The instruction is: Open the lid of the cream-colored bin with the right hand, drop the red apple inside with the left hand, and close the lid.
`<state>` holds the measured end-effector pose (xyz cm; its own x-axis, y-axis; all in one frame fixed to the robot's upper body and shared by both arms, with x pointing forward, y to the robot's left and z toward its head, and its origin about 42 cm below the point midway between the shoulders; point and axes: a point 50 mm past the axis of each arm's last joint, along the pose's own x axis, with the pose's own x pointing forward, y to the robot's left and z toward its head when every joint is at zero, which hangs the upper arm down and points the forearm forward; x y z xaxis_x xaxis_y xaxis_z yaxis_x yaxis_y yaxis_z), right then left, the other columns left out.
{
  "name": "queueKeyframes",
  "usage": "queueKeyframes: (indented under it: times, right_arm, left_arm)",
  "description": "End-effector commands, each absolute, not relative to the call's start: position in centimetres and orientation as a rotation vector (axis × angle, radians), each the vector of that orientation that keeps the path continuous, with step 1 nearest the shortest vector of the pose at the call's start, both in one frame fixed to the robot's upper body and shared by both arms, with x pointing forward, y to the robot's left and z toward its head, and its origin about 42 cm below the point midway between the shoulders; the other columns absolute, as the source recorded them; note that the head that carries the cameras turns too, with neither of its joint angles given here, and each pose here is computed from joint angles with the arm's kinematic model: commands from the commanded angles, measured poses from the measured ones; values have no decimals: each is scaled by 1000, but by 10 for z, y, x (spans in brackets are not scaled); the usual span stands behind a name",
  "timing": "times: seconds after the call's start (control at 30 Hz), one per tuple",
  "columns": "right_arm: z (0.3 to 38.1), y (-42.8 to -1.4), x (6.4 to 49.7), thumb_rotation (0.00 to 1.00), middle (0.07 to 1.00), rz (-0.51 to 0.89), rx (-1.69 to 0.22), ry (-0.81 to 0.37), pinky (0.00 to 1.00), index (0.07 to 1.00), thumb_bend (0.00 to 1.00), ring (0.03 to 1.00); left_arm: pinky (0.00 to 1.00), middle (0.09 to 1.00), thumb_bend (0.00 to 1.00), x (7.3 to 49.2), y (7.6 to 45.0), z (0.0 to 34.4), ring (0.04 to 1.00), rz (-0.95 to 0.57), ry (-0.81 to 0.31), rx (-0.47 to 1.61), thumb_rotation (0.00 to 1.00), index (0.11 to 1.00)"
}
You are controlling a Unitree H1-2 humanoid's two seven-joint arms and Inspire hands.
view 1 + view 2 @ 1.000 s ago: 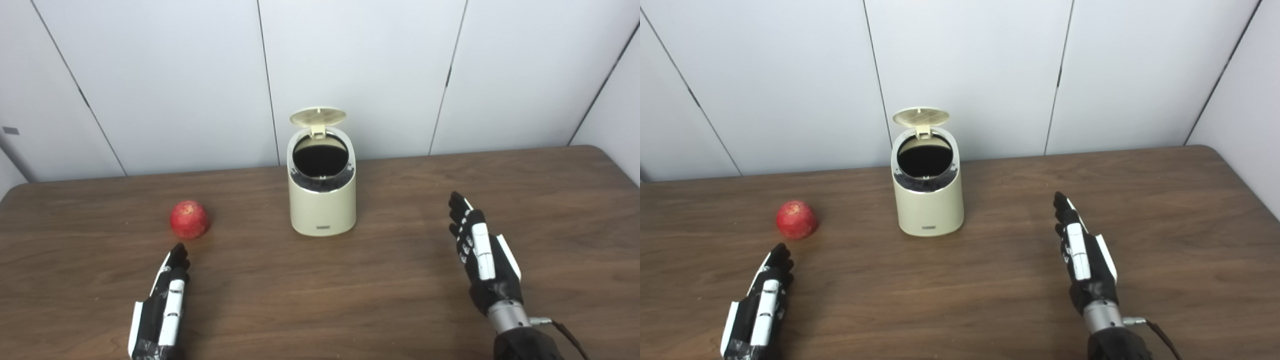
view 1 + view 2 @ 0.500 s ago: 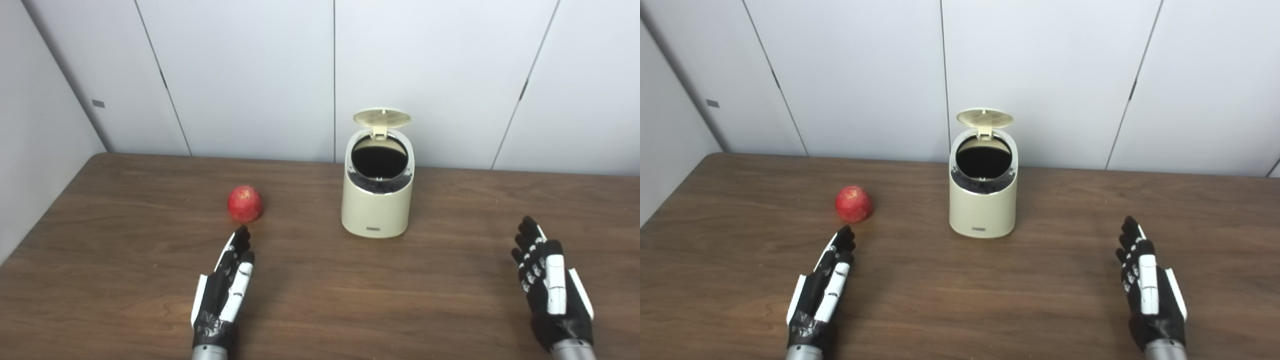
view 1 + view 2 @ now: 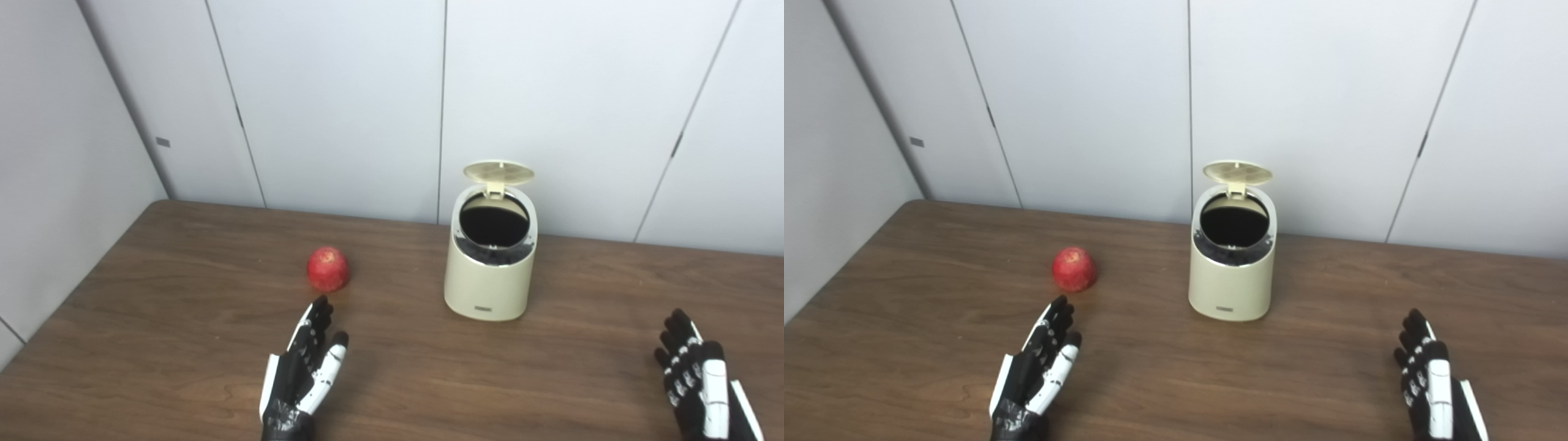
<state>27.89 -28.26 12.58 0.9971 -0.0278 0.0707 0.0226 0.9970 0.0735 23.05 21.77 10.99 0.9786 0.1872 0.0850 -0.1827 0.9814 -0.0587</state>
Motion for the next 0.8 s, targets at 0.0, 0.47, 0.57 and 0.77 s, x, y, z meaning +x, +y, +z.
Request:
queueKeyframes:
  times: [0.0,0.47,0.57,0.77]
  right_arm:
    - [139,-289,280,1000,983,-12,62,-134,1000,966,504,999]
    - [137,-284,279,918,907,1,51,-123,919,895,653,914]
    - [139,-281,278,922,908,0,48,-122,917,893,675,917]
    - [141,-279,277,908,898,-11,55,-117,897,884,697,908]
  left_arm:
    - [899,934,585,225,215,116,922,204,-120,-29,286,950]
    - [718,874,785,233,238,168,823,322,-174,461,98,906]
    - [723,872,834,243,247,181,811,343,-196,576,104,899]
    - [673,849,909,266,265,199,790,427,-124,806,150,879]
